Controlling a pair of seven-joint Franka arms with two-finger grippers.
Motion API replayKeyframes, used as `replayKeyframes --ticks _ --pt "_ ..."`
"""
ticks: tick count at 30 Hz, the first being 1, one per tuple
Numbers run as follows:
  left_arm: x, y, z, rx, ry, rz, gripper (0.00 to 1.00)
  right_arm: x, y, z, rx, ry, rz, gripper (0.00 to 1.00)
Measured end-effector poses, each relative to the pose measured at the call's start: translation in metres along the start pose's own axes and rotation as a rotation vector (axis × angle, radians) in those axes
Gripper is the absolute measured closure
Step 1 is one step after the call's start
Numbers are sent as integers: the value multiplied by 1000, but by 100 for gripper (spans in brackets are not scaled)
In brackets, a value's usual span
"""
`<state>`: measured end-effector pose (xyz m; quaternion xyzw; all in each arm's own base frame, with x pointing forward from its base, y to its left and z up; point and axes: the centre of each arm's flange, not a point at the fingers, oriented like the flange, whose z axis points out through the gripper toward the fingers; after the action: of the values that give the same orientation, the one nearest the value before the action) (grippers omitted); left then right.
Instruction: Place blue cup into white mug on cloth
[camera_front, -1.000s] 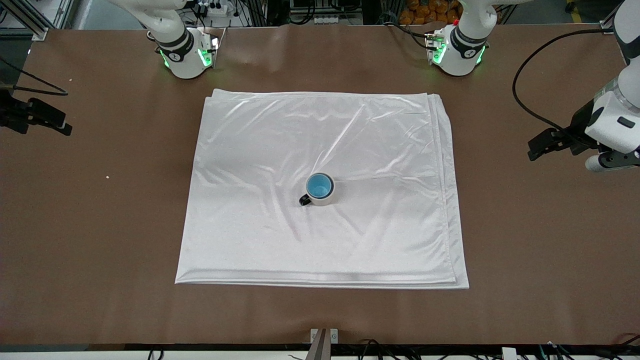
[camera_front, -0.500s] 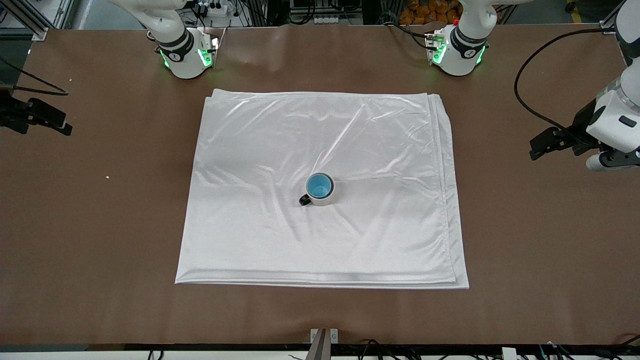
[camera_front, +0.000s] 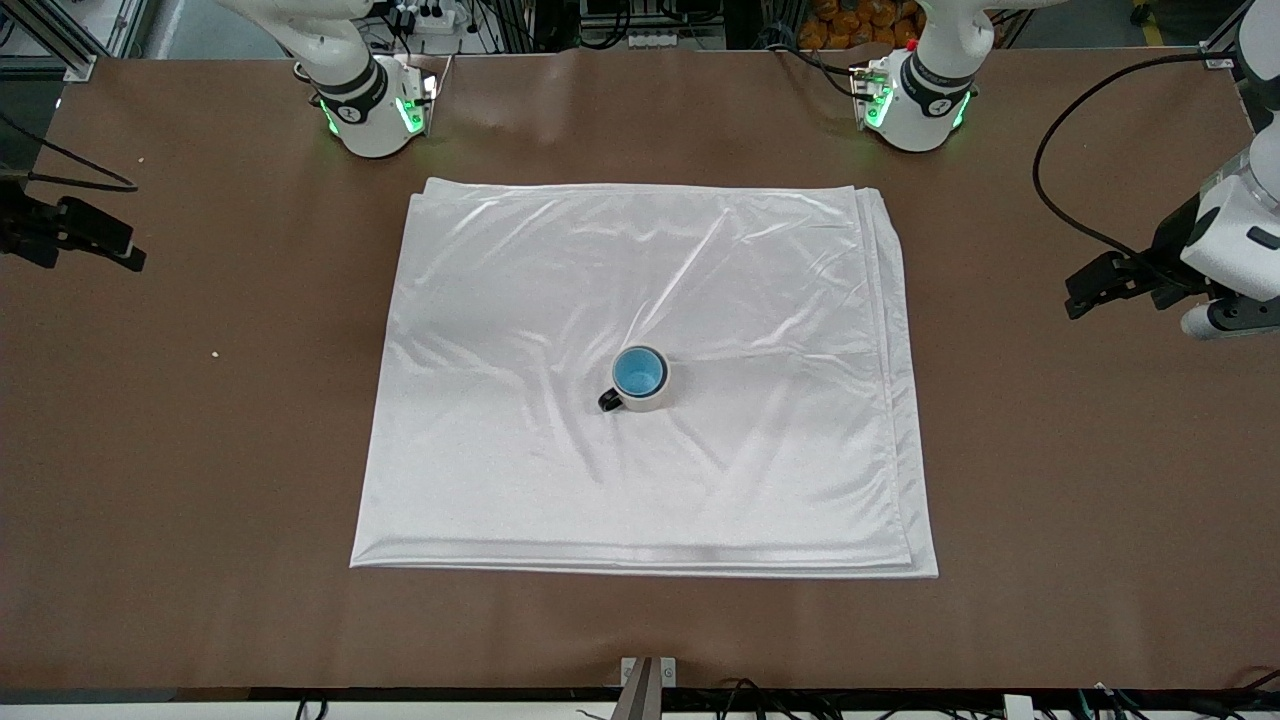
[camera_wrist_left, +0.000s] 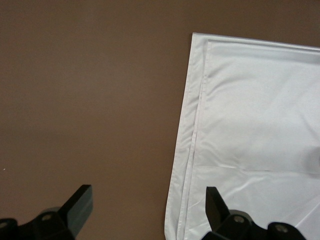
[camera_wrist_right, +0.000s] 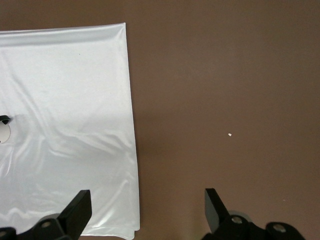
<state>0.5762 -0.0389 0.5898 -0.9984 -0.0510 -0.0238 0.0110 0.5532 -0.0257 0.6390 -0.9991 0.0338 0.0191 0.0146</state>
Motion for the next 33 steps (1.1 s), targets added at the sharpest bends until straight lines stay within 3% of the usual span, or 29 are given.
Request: replayKeyframes --ticks 7,33 --pt "-1 -4 -4 33 13 18 0 0 -4 1 1 -2 -11 0" --pt "-11 -1 -36 28 59 30 0 0 -10 4 1 -8 -22 0"
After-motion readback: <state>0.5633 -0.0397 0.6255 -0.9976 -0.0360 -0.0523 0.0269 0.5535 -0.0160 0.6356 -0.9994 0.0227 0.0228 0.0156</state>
